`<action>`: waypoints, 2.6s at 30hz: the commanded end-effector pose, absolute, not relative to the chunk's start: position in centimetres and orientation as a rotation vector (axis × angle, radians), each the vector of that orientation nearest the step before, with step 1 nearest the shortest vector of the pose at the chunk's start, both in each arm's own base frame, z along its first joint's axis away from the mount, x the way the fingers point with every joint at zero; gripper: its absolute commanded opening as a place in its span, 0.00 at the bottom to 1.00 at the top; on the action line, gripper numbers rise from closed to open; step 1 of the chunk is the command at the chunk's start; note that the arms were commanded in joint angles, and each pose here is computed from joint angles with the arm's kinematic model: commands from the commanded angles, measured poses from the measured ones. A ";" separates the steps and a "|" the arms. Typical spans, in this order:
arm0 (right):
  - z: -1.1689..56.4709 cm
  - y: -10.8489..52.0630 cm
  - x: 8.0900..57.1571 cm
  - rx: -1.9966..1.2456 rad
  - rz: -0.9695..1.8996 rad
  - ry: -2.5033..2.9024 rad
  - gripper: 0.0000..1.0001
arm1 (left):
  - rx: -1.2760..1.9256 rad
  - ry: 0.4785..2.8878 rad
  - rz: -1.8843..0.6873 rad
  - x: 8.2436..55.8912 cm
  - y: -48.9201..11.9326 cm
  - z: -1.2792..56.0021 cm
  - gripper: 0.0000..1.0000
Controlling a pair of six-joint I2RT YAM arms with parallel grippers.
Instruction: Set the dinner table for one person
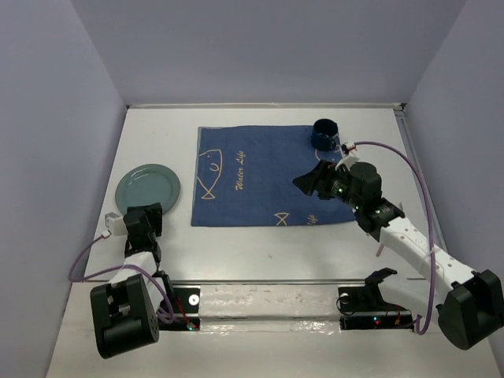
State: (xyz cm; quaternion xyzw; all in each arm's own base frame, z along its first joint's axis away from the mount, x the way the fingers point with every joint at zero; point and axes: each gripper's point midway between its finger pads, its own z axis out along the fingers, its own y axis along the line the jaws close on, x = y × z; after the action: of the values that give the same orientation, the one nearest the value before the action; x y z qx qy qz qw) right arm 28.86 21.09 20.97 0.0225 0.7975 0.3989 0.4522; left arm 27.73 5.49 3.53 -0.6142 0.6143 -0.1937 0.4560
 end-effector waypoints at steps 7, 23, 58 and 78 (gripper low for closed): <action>20.7 21.6 28.1 0.029 1.014 1.949 0.74 | -1.534 1.432 -0.470 28.0 6.5 2.5 0.57; 20.2 21.9 27.5 0.015 1.019 1.961 0.73 | -1.327 1.332 -0.566 29.9 6.3 7.1 0.00; 23.0 18.1 29.4 0.037 0.723 1.920 0.75 | -0.280 1.366 -1.304 30.3 -16.1 32.9 0.00; 22.7 12.5 29.1 0.167 0.564 1.911 0.74 | -0.062 1.476 -1.570 35.9 -26.8 28.8 0.00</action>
State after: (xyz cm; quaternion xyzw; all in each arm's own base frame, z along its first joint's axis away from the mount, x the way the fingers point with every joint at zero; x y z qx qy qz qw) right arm 29.16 12.68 22.49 0.0737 0.8067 0.2378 0.5359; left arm 34.86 -25.96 17.52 -0.1082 0.7314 -0.5572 0.3781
